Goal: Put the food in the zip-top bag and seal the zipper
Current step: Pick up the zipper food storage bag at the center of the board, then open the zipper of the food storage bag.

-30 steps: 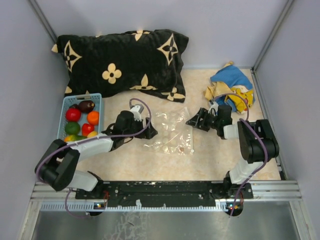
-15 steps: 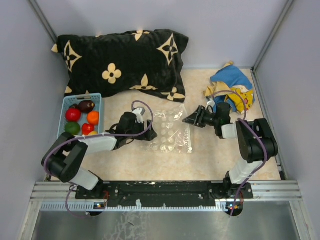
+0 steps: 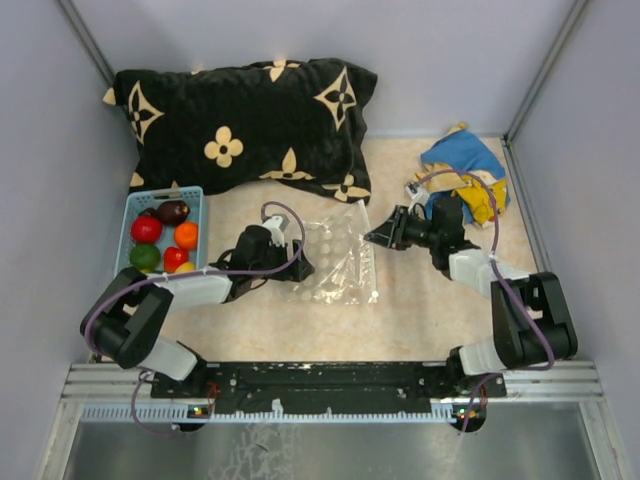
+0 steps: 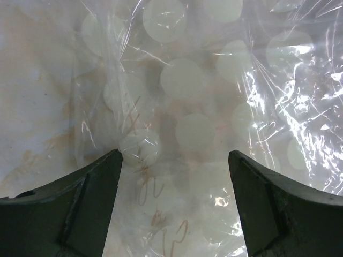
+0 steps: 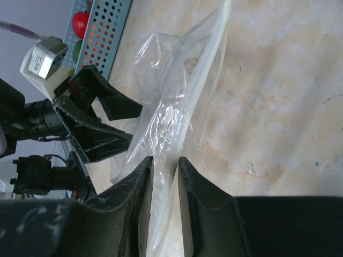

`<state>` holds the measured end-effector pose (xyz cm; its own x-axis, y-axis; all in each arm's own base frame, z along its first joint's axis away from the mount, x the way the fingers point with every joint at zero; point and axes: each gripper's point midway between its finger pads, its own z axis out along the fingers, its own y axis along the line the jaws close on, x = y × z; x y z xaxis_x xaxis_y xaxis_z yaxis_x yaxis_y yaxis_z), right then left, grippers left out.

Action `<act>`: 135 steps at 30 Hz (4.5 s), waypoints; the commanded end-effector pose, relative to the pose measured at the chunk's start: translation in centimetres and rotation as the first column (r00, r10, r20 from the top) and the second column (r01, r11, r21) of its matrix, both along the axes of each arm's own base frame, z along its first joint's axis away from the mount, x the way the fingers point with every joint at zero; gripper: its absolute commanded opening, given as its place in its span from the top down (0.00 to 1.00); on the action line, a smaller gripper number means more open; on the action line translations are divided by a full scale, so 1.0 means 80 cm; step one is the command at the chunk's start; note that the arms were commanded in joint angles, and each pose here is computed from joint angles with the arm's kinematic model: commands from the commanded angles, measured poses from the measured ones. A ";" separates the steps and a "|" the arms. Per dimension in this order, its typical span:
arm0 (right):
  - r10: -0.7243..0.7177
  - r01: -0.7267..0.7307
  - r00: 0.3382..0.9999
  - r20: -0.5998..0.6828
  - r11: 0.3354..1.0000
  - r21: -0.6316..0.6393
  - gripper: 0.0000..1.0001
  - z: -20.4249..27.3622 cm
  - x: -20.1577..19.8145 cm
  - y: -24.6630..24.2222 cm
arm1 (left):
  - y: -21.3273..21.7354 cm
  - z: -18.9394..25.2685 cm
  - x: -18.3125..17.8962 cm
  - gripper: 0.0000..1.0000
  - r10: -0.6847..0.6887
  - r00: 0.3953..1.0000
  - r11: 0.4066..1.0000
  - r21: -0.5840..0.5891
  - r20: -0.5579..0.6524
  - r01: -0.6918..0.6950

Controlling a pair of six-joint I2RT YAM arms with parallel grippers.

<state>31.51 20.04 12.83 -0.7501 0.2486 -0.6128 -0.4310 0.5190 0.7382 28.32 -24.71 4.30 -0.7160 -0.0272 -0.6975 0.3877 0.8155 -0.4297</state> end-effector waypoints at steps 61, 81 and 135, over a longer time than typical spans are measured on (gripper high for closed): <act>0.326 0.119 0.791 0.518 0.748 -0.653 1.00 0.122 -0.059 0.191 | 0.013 0.258 -0.008 0.19 0.283 0.941 0.764 -0.637 0.186 -0.104; 0.352 0.045 0.785 0.510 0.789 -0.613 0.98 0.123 -0.069 0.227 | 0.029 0.248 0.002 0.44 0.340 0.917 0.799 -0.578 0.210 -0.164; 0.093 0.373 0.734 0.673 0.773 -0.513 0.30 0.188 -0.055 0.146 | 0.022 0.282 -0.011 1.00 0.152 0.932 0.938 -0.346 0.330 -0.030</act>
<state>26.07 32.06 21.89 -0.1952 -0.3864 -0.9014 -0.6214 0.7598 -0.1912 27.67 -22.54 24.71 -0.4299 -0.3801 -0.8189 0.4400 0.7038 -0.5577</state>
